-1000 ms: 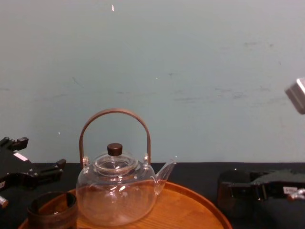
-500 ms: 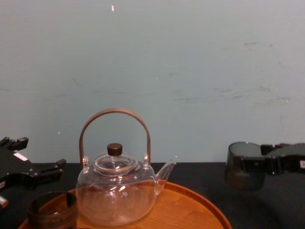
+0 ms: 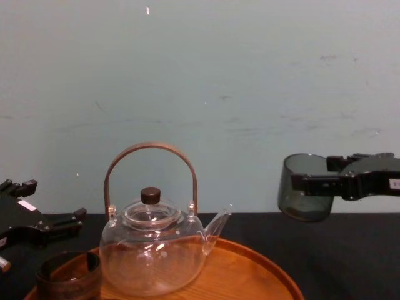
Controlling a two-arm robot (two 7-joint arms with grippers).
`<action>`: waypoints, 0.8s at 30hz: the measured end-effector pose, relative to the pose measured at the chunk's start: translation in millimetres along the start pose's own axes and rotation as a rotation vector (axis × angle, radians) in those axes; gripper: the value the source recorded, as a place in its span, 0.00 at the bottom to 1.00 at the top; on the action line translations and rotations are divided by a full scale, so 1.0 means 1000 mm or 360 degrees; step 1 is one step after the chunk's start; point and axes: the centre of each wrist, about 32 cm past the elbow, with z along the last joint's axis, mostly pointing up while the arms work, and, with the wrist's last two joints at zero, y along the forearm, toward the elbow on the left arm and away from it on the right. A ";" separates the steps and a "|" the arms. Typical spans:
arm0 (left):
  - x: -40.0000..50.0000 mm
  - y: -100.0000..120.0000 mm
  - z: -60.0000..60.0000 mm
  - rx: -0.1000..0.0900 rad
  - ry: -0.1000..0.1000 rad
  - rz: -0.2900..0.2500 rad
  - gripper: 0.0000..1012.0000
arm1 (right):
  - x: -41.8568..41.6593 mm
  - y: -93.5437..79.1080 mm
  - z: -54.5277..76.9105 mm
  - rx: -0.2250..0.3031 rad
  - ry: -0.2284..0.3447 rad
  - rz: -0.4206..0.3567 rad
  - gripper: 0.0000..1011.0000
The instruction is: Pick up the glass from the table and place it on the tray.
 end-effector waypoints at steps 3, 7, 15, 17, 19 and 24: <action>0.0000 0.000 0.000 0.0000 0.0000 0.0000 0.99 | -0.0034 0.001 0.003 0.0007 -0.0018 0.0038 0.87; 0.0000 0.000 0.000 0.0000 0.0000 0.0000 0.99 | -0.0083 0.005 0.004 0.0007 -0.0034 0.0088 0.87; 0.0000 0.000 0.000 0.0000 0.0000 0.0000 0.99 | -0.0221 0.024 -0.006 0.0003 -0.0075 0.0360 0.87; 0.0000 0.000 0.000 0.0000 0.0000 0.0000 0.99 | -0.0224 0.025 -0.008 0.0001 -0.0071 0.0378 0.87; 0.0000 0.000 0.000 0.0000 0.0000 0.0000 0.99 | -0.0231 0.028 -0.012 0.0002 -0.0062 0.0408 0.87; 0.0000 0.000 0.000 0.0000 0.0000 0.0000 0.99 | -0.0250 0.033 -0.019 -0.0010 -0.0047 0.0455 0.87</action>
